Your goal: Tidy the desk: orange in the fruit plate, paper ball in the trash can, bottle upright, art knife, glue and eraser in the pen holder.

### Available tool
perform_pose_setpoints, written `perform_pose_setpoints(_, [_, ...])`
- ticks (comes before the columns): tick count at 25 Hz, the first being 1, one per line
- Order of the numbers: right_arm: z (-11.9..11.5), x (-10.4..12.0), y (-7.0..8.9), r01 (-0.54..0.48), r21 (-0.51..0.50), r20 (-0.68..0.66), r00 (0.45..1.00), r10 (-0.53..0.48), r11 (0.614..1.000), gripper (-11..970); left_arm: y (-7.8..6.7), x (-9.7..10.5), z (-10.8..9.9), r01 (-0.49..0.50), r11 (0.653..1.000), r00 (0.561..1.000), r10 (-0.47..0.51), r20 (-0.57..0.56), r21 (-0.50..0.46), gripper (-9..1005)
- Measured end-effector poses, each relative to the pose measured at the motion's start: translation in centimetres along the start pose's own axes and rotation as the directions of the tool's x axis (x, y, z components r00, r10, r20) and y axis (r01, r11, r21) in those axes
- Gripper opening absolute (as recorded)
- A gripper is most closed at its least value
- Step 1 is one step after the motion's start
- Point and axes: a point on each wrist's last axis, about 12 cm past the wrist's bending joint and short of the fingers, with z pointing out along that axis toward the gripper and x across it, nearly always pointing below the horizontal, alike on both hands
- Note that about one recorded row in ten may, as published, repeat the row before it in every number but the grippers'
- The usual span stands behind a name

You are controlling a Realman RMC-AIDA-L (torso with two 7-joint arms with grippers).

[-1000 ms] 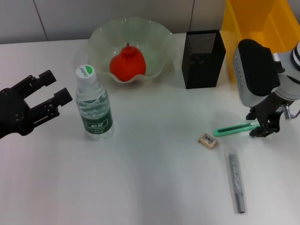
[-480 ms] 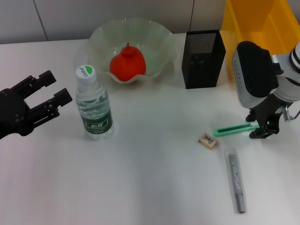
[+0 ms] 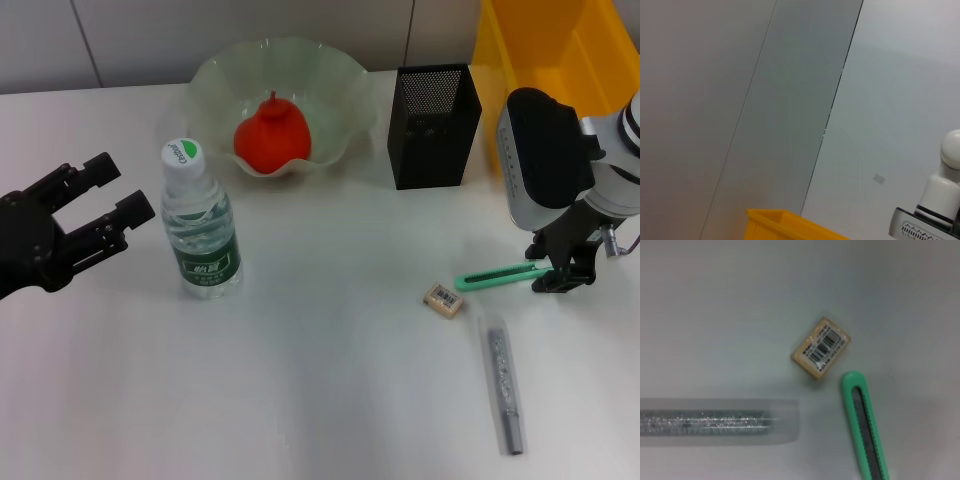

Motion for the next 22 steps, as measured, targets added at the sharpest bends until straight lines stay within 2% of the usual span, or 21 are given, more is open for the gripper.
perform_pose_setpoints(13, [-0.01, -0.08, -0.09, -0.012, 0.007, 0.002, 1.0, 0.012, 1.0, 333, -0.04, 0.24, 0.1, 0.013, 1.0, 1.0, -0.013, 0.0, -0.001, 786])
perform_pose_setpoints(15, [0.0, -0.07, -0.13, -0.015, 0.011, 0.003, 1.0, 0.015, 1.0, 275, -0.02, 0.24, 0.11, 0.013, 1.0, 1.0, -0.013, 0.0, -0.001, 786])
perform_pose_setpoints(22, [0.02, -0.11, -0.25, -0.023, 0.023, 0.003, 1.0, 0.023, 0.999, 250, -0.01, 0.25, 0.09, 0.013, 1.0, 1.0, -0.013, -0.001, -0.003, 786])
